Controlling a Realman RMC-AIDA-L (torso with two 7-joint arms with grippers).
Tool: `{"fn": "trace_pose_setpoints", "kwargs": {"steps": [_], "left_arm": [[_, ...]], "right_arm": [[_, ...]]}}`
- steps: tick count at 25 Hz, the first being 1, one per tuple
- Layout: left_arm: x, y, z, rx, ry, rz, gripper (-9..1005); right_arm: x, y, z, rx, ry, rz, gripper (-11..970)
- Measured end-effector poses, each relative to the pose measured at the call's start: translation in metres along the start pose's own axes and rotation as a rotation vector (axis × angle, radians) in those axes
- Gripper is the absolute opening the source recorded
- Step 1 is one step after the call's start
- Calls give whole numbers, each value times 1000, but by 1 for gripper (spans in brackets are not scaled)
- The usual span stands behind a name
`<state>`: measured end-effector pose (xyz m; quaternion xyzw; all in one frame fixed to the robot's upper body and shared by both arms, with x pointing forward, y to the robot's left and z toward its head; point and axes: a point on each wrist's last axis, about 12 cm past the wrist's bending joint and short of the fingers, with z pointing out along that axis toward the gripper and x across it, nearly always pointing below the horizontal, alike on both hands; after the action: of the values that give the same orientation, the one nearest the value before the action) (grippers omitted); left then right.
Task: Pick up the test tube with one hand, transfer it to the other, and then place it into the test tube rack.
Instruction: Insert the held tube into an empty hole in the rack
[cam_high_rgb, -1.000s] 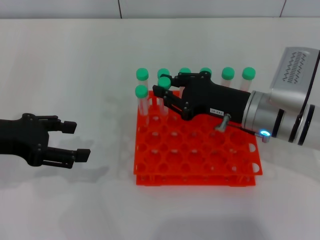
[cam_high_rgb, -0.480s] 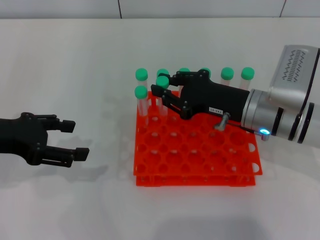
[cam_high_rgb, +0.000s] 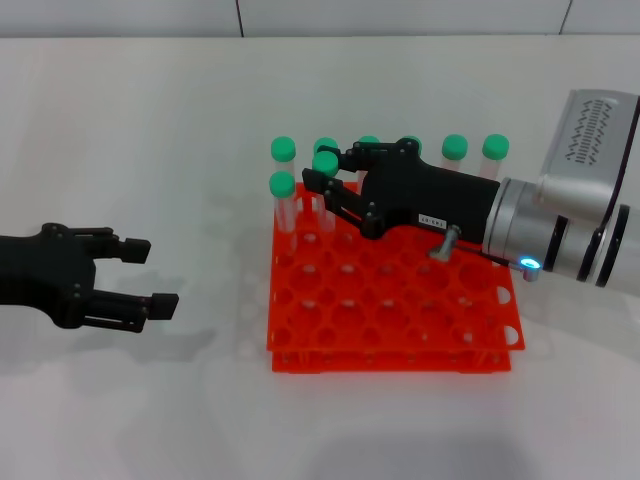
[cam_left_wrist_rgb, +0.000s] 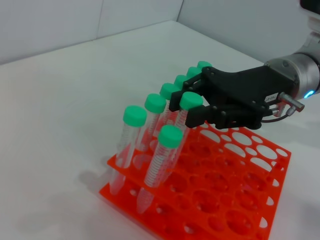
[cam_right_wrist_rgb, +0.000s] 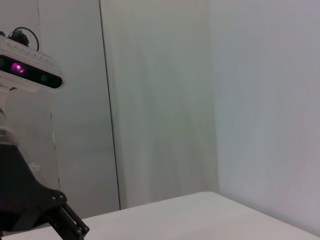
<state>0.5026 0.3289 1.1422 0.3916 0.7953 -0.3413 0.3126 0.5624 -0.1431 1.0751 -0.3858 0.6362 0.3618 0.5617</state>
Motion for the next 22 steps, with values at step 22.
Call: {"fn": "trace_pose_setpoints", "kwargs": {"steps": [22], "left_arm": [[0, 0, 1, -2, -2, 11, 888]], "right_arm": [[-1, 1, -5, -5, -30, 10, 386]]}}
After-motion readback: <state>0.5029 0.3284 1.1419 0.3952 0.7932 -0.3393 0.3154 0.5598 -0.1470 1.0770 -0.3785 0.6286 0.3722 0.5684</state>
